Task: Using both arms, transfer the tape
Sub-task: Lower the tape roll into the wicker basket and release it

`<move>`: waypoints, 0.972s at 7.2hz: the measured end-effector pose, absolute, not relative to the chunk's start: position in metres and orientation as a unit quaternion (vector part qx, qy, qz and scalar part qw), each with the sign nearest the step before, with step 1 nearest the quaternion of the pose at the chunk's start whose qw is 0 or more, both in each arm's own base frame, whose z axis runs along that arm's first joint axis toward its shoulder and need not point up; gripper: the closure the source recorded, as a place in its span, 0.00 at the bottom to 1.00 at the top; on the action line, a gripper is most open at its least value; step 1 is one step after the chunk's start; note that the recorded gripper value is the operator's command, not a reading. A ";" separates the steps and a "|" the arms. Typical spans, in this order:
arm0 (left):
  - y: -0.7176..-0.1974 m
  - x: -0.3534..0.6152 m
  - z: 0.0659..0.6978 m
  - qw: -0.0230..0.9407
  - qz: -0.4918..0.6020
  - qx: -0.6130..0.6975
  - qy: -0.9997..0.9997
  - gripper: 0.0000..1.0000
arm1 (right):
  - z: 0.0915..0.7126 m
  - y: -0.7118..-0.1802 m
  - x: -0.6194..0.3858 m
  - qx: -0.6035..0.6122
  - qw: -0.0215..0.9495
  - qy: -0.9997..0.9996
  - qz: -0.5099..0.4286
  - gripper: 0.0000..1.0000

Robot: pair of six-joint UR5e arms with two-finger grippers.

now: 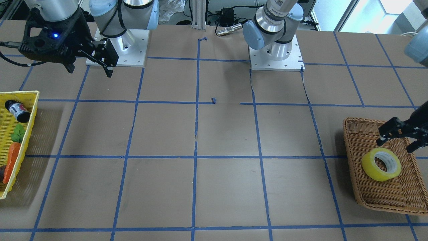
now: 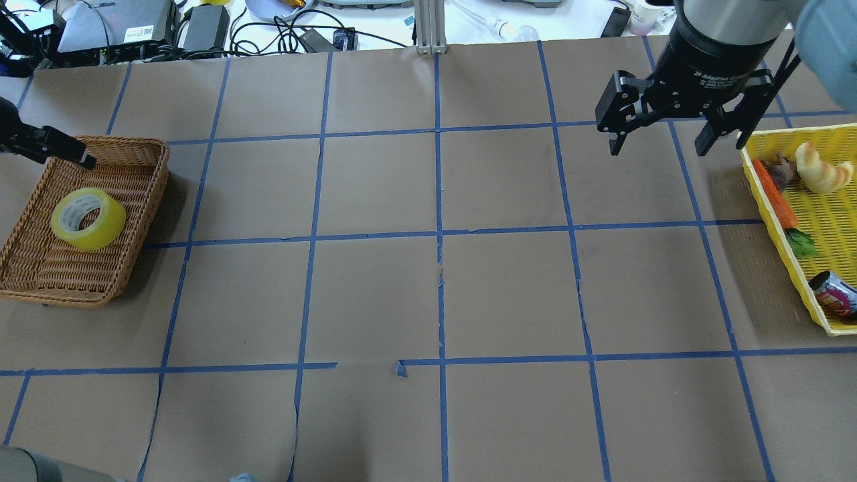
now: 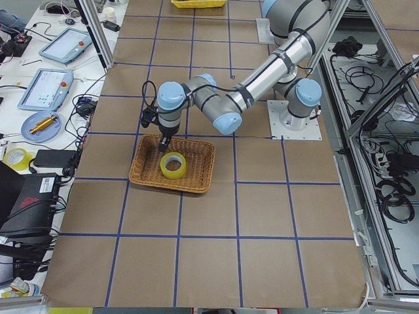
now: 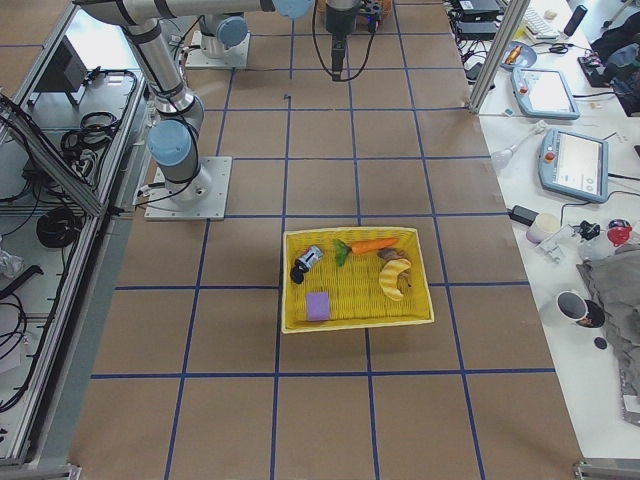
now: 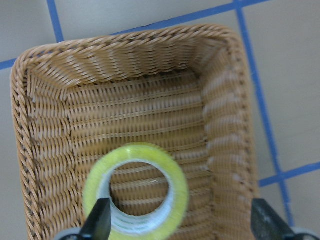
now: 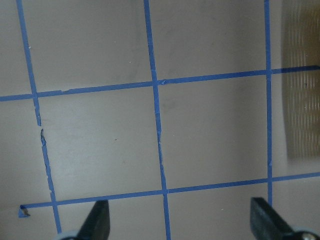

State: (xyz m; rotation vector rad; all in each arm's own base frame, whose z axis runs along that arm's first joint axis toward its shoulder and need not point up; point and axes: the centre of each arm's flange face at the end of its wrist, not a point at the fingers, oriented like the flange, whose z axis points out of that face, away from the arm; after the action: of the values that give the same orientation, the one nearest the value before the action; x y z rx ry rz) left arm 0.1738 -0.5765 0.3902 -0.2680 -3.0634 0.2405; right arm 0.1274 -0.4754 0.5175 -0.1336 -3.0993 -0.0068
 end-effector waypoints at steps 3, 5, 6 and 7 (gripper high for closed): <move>-0.542 -0.048 0.477 0.010 0.086 -0.038 -0.996 0.00 | 0.518 -0.475 0.128 -0.042 0.019 -0.999 -0.002 0.00; -0.492 -0.130 0.518 0.016 0.101 -0.004 -0.995 0.00 | 0.518 -0.475 0.128 -0.042 0.018 -0.999 -0.002 0.00; -0.473 -0.143 0.536 0.017 0.109 0.002 -0.994 0.00 | 0.518 -0.475 0.128 -0.042 0.018 -0.999 -0.002 0.00; -0.459 -0.144 0.549 0.005 0.111 0.006 -0.994 0.00 | 0.518 -0.475 0.128 -0.041 0.017 -0.999 -0.001 0.00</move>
State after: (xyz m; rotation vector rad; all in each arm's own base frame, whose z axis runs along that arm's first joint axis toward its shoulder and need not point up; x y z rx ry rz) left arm -0.1442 -0.4588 0.5492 0.0186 -3.1120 0.3488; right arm 0.1278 -0.4754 0.5183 -0.1286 -3.1039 -0.0043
